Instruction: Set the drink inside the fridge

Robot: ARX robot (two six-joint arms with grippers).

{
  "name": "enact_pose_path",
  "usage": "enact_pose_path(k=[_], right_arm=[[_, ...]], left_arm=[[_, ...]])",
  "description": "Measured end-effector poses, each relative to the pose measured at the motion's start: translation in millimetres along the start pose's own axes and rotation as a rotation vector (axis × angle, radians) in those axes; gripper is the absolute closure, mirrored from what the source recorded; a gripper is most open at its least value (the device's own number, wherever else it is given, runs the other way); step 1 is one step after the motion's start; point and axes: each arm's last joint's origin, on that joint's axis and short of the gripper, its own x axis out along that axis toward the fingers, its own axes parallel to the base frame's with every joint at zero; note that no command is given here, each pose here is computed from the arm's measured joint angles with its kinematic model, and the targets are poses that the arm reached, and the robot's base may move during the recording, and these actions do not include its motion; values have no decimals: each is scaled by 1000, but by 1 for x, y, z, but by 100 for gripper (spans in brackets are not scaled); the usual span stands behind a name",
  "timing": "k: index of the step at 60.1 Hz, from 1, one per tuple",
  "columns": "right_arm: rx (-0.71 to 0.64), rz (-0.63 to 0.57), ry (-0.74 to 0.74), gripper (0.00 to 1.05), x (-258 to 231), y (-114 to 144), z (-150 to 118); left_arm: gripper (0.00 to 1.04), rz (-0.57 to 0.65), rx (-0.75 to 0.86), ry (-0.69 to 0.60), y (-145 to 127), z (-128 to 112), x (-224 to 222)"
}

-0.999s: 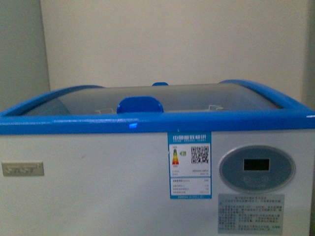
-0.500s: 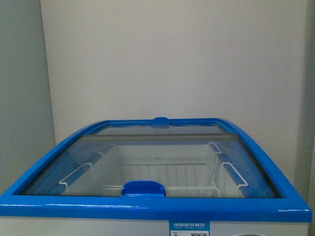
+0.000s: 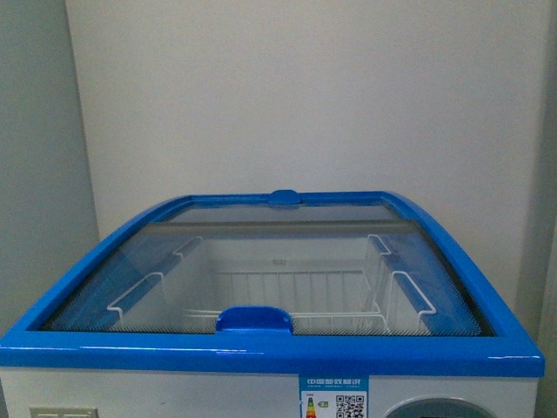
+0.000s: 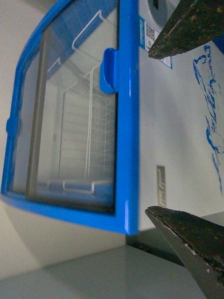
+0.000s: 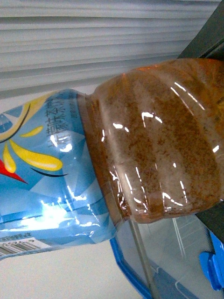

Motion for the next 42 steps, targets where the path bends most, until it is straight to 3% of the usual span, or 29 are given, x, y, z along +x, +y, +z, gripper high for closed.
enact_pose_path(k=[8,15,27,42], right_arm=[[0,1,0,62,0,0,0],[0,1,0,62,0,0,0],[0,0,0,62,0,0,0],[0,-1,-1,62,0,0,0]], left_arm=[[8,-194,170,42,-18,14,29],[8,-440,526,54,-48,19,57],[8,-532,848,72,-51,17,102],[8,-544,928,69,-48,17,136]])
